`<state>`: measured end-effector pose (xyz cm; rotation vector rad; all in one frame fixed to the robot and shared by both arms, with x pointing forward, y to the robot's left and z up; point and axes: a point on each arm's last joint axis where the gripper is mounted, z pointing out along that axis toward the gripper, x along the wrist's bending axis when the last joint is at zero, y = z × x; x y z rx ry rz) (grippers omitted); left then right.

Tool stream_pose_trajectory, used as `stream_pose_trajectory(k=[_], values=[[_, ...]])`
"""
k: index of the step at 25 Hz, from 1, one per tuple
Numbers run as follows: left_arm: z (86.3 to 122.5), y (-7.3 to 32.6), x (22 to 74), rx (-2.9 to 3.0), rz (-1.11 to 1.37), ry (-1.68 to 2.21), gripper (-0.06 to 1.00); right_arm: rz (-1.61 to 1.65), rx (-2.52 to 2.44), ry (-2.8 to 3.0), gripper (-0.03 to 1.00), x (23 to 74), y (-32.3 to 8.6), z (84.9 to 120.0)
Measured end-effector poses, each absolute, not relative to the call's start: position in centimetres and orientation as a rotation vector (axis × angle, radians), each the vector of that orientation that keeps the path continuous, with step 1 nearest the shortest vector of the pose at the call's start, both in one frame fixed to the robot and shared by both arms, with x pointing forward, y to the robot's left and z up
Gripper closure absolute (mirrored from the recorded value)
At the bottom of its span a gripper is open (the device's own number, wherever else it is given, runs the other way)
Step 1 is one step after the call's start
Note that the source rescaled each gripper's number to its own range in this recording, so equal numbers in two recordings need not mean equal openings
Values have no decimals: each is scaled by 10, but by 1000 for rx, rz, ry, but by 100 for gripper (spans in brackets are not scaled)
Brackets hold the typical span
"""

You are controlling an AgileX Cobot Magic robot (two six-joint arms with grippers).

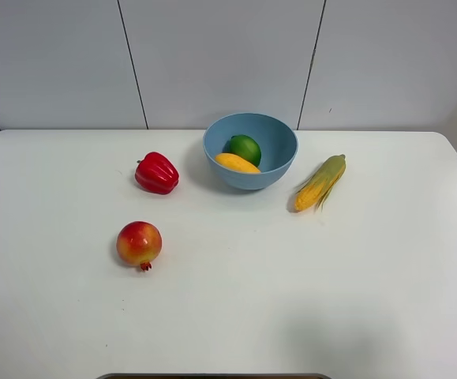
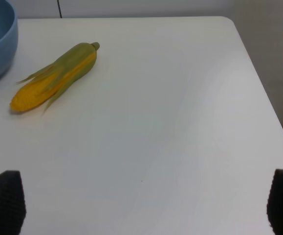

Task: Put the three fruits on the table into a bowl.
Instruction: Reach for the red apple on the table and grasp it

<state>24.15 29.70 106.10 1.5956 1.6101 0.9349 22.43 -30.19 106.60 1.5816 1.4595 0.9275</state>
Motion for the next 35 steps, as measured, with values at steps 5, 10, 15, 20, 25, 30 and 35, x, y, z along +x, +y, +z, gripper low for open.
stream_pose_trajectory(k=[5, 10, 15, 20, 25, 30, 35], values=[[1101, 300, 282, 1709, 842, 1678, -6, 927, 1582, 1459, -3, 224, -302, 1066], [1131, 299, 346, 1896, 652, 1679, -6, 927, 1582, 1459, -3, 224, -302, 1066], [1132, 286, 419, 1994, 377, 1684, -6, 928, 1582, 1460, -3, 224, -302, 1066], [1115, 254, 474, 2079, 203, 1699, -6, 930, 1582, 1460, -3, 224, -302, 1066], [1089, 211, 499, 2116, 135, 1761, -6, 931, 1582, 1461, -3, 224, -302, 1066], [1062, 172, 508, 2131, 114, 1815, -6, 931, 1582, 1461, -3, 224, -302, 1066], [1037, 145, 515, 2132, 111, 1871, -6, 931, 1582, 1461, -3, 224, -302, 1066]])
